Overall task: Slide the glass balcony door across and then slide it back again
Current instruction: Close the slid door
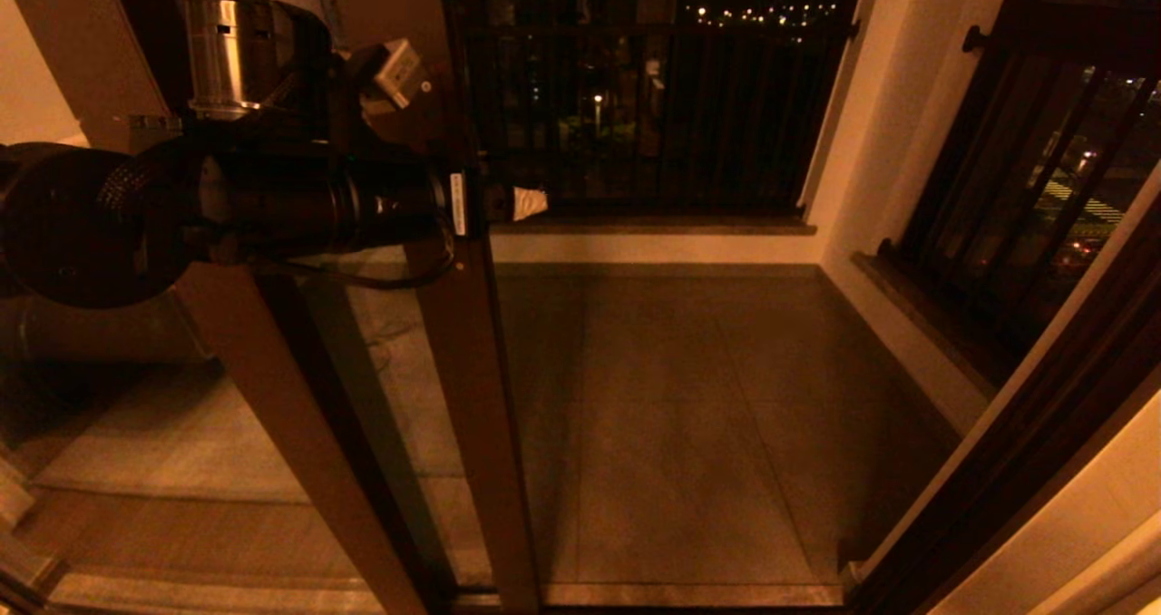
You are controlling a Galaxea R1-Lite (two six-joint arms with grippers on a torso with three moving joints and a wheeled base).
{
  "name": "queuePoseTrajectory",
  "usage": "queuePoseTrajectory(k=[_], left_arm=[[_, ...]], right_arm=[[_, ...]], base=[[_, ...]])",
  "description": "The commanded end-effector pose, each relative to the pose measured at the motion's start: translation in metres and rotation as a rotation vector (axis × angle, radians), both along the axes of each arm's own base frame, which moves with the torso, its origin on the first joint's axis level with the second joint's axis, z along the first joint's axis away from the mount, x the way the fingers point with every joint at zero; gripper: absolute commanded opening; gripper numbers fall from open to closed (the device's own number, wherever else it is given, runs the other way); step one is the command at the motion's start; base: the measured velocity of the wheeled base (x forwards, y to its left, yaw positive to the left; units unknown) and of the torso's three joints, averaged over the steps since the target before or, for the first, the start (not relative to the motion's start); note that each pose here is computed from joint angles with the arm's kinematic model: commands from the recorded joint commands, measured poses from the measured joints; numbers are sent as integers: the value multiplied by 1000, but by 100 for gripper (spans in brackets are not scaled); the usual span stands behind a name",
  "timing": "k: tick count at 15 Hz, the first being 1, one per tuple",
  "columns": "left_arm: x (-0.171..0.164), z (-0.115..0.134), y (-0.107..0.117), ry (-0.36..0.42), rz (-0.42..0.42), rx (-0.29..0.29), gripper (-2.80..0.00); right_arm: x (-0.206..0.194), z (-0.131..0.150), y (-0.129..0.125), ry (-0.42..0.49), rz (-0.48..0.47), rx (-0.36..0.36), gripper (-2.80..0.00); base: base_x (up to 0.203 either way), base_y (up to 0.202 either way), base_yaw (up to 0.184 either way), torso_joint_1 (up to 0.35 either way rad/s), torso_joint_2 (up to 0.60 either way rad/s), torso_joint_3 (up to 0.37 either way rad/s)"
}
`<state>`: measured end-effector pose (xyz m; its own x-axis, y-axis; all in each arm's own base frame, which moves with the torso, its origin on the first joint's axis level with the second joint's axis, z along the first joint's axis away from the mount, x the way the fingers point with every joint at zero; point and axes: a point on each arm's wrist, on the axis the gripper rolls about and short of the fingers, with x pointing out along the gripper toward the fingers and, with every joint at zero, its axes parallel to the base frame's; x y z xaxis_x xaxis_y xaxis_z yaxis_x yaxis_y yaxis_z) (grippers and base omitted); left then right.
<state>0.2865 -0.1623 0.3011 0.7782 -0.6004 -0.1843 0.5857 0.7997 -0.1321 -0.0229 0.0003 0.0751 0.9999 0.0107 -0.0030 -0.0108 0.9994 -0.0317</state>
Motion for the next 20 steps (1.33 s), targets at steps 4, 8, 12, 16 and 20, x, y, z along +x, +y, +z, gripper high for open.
queuePoseTrajectory(k=[4, 8, 12, 16, 20], left_arm=[[-1, 0, -3, -1, -12, -2, 0], [-2, -3, -13, 6, -41, 2, 0], [7, -10, -22, 16, -51, 15, 0], [14, -13, -28, -2, -57, 43, 0], [18, -9, -31, -66, -71, 4, 0]], right_arm=[[0, 0, 0, 2, 0, -1, -280], [0, 0, 0, 2, 0, -1, -280], [0, 0, 0, 2, 2, -1, -280], [0, 0, 0, 2, 1, -1, -280], [0, 0, 0, 2, 1, -1, -280]], base=[[0, 0, 0, 0, 0, 0], [0, 0, 0, 0, 0, 0], [0, 0, 0, 0, 0, 0], [0, 0, 0, 0, 0, 0], [0, 0, 0, 0, 0, 0]])
